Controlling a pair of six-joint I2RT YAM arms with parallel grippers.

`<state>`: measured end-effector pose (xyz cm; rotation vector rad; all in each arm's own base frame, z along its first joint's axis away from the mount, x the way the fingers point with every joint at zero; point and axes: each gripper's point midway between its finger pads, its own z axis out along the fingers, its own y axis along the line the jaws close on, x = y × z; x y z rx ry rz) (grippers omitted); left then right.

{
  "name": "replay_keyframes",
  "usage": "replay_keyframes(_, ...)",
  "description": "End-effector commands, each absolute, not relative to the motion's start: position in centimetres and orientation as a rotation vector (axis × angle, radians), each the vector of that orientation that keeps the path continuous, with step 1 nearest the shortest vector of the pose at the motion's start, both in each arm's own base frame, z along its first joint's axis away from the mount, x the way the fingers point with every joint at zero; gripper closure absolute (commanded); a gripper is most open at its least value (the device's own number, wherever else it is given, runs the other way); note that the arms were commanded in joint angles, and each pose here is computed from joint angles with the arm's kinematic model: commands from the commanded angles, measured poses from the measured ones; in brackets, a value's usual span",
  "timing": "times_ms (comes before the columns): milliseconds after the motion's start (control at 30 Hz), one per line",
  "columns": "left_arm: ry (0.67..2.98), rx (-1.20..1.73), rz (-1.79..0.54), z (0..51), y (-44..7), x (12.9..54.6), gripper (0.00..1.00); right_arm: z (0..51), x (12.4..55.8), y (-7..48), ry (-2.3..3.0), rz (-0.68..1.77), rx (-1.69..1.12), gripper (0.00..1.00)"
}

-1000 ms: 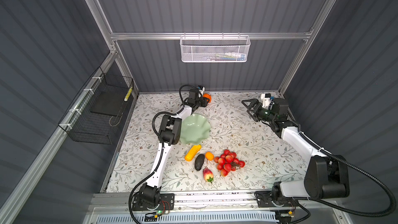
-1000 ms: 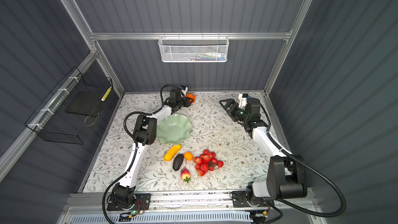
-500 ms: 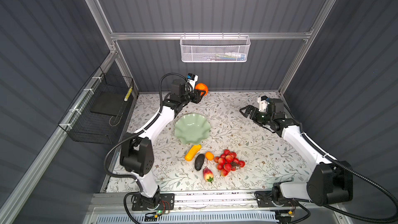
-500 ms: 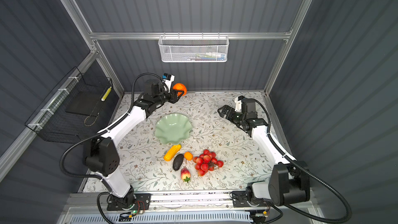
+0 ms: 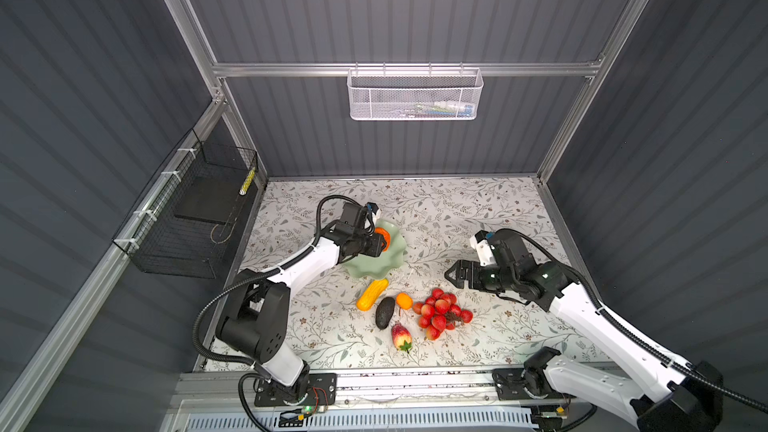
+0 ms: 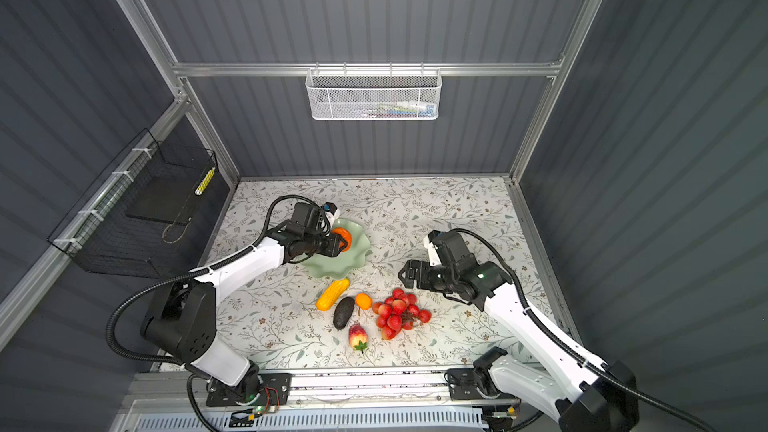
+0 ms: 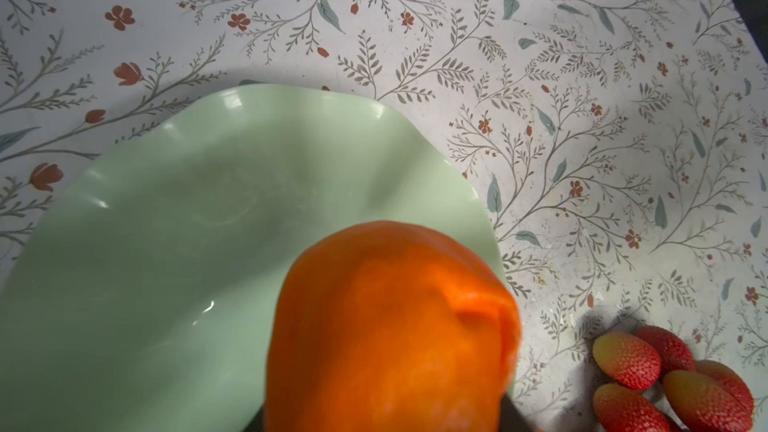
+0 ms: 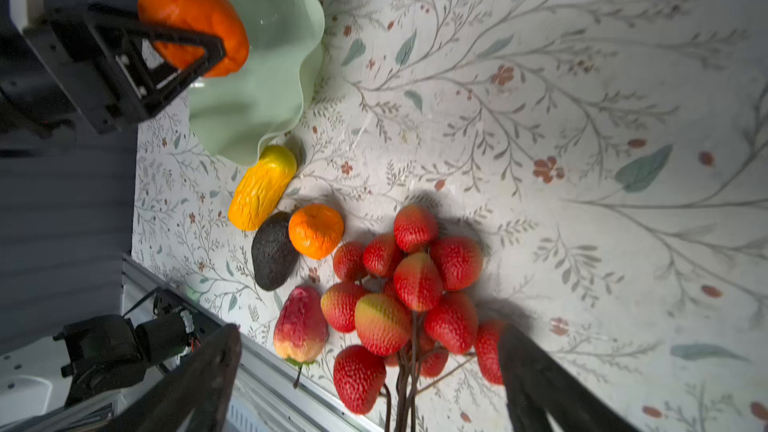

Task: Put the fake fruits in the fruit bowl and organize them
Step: 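Carry the orange fruit into the green bowl while the right gripper reaches for strawberries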

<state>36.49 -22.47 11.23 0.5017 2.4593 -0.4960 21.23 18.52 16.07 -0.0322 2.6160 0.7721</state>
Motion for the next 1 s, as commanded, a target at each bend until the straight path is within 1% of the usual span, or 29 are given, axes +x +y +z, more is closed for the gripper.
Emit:
replay_keyframes(0, 2.564, 0.491, -0.441, 8.0, -22.1, 36.3, 0.86, 13.8, 17.8, 17.9, 2.737, 0.711, 0.014, 0.07)
replay_keyframes(67, 2.611, 0.462, -0.372, 6.7, -21.5, 36.6, 0.83, 13.0, 16.1, 18.1, 2.78, 0.708, -0.01, 0.09)
replay_keyframes(133, 2.638, 0.44, -0.318, 5.6, -21.0, 37.1, 0.74, 12.2, 14.8, 18.3, 2.809, 0.709, -0.023, 0.13)
replay_keyframes(267, 2.645, 0.424, -0.298, 5.3, -20.9, 37.5, 0.65, 11.2, 13.7, 18.5, 2.843, 0.721, -0.03, 0.18)
replay_keyframes(367, 2.618, 0.406, -0.286, 6.0, -20.9, 38.1, 0.53, 10.4, 13.8, 18.8, 2.844, 0.73, -0.033, 0.19)
replay_keyframes(467, 2.566, 0.401, -0.304, 7.6, -21.1, 38.6, 0.33, 10.1, 14.4, 19.8, 2.828, 0.77, -0.037, 0.24)
replay_keyframes(500, 2.55, 0.404, -0.317, 8.1, -21.3, 38.7, 0.28, 10.0, 14.4, 20.0, 2.83, 0.779, -0.04, 0.25)
replay_keyframes(533, 2.539, 0.412, -0.326, 8.5, -21.5, 38.8, 0.25, 9.8, 14.5, 20.2, 2.832, 0.787, -0.044, 0.26)
replay_keyframes(667, 2.511, 0.41, -0.341, 9.6, -21.8, 39.1, 0.14, 9.1, 14.8, 20.7, 2.829, 0.803, -0.047, 0.35)
replay_keyframes(800, 2.436, 0.397, -0.355, 12.6, -21.8, 39.5, 0.04, 8.1, 14.6, 21.1, 2.858, 0.813, -0.054, 0.46)
replay_keyframes(867, 2.384, 0.398, -0.369, 14.6, -21.8, 39.6, 0.0, 7.9, 14.5, 21.2, 2.862, 0.821, -0.057, 0.52)
replay_keyframes(967, 2.302, 0.385, -0.379, 17.9, -21.6, 39.6, 0.0, 7.6, 14.5, 21.1, 2.865, 0.809, -0.061, 0.63)
